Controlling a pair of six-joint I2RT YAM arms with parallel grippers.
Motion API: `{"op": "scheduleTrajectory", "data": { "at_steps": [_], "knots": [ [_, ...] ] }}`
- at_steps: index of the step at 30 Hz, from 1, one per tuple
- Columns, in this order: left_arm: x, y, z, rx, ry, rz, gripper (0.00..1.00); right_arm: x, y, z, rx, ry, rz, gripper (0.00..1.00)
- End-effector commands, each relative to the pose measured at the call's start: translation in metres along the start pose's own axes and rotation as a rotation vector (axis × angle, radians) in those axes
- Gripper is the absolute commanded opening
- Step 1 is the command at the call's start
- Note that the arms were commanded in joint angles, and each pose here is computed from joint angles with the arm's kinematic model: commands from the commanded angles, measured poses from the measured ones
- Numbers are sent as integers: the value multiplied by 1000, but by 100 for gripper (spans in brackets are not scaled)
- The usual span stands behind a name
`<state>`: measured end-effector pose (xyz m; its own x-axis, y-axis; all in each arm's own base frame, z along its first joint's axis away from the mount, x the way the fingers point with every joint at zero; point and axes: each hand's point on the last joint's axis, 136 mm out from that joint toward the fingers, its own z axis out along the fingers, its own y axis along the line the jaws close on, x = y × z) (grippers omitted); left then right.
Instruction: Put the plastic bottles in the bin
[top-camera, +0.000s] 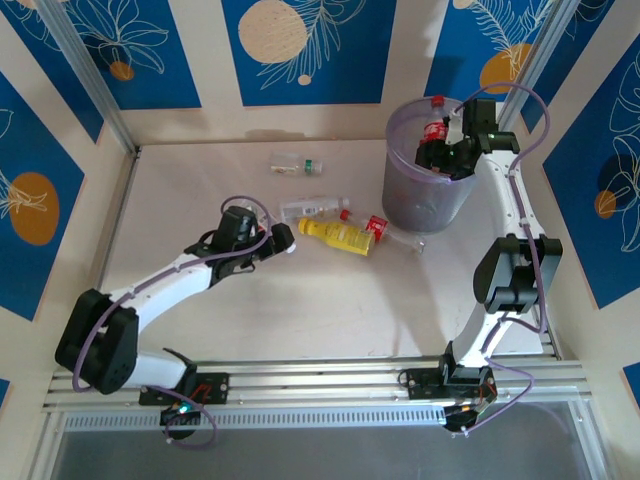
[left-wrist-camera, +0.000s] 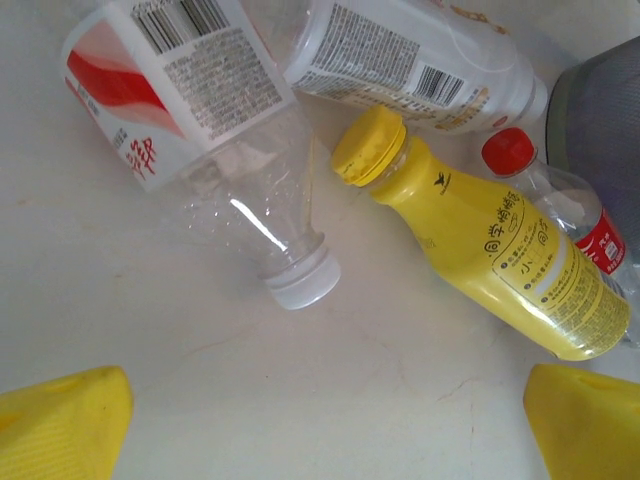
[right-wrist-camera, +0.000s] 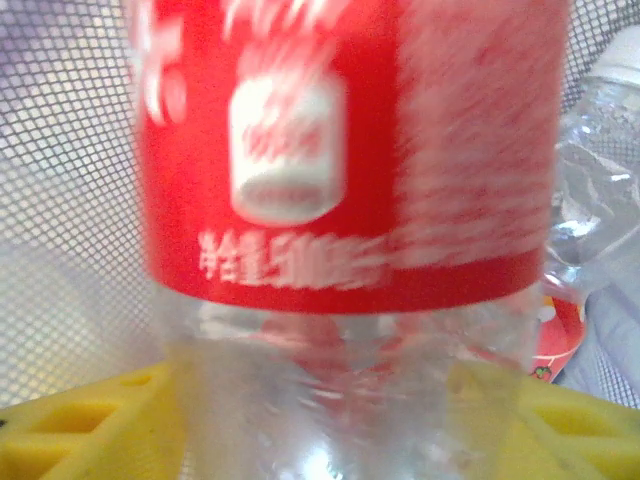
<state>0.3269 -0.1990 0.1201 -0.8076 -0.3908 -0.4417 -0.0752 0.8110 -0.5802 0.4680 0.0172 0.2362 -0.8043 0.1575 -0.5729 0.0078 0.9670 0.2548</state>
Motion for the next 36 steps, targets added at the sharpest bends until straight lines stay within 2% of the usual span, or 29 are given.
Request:
{"op": "scheduleTrajectory", "data": {
  "at_steps": [1, 10, 14, 23, 29, 36],
  "knots": [
    [-13, 4, 0, -37, -20, 31, 100, 0, 4, -6, -23, 3, -9, 75],
    [-14, 9, 4, -57, -13, 45, 100, -12, 11, -30, -29, -47, -36, 90],
    [-20, 11, 7, -76, -14, 63, 100, -21, 18, -52, -35, -91, -58, 99],
    [-47, 12, 21, -126, -32, 109, 100, -33, 47, -120, -62, -220, -111, 99],
    [-61, 11, 40, -166, -39, 117, 100, -14, 81, -146, -137, -241, -151, 99],
    [-72, 22, 60, -227, -72, 56, 100, 37, 139, -148, -347, -179, -213, 100]
  ]
}}
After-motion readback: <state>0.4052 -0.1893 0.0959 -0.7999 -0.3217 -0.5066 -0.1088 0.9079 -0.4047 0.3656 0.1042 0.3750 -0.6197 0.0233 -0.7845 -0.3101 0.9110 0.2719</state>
